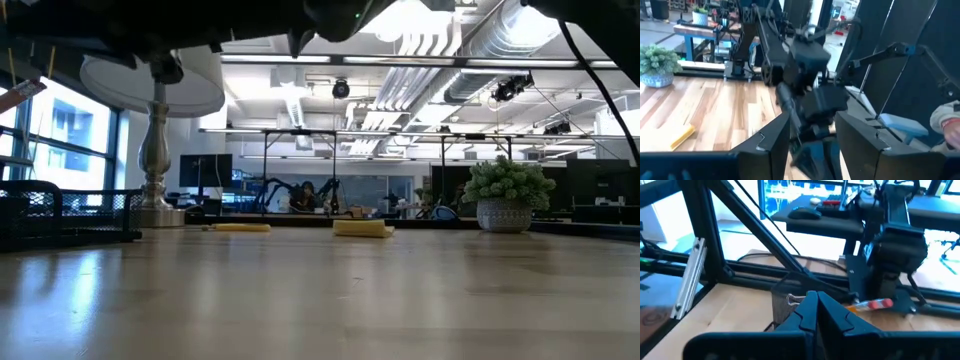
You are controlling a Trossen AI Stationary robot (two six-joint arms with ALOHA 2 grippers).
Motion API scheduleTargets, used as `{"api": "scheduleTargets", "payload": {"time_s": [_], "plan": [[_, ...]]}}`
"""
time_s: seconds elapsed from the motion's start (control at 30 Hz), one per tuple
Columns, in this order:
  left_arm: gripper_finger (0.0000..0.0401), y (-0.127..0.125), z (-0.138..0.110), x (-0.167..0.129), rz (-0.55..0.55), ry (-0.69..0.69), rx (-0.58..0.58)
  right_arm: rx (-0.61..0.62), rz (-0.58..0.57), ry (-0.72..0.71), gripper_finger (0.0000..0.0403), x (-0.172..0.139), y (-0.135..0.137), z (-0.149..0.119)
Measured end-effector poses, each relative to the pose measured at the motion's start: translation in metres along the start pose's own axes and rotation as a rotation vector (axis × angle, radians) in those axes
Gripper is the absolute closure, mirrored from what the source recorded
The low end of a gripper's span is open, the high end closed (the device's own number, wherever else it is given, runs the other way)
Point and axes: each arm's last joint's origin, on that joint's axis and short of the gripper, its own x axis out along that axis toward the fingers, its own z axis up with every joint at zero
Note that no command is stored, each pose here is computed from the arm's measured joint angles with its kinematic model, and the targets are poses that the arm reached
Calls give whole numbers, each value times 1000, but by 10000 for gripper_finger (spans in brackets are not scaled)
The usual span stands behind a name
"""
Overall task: Pick and place office supplies into organizer
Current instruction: Put the blue binder clip into the black desk organizer
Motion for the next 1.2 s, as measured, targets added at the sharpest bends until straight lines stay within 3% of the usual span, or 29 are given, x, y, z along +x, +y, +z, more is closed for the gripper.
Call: {"api": "scheduleTargets", "payload": {"time_s": [0.27, 0.6, 1.2], "plan": [[256, 0, 1, 0, -3, -15, 14, 3, 5, 1, 402, 13, 7, -12], [256, -1, 3, 0, -5, -33, 36, 5, 56, 42, 402, 34, 12, -48], [256, -1, 6, 0, -3, -64, 58, 0, 9, 119, 402, 34, 9, -56]]}}
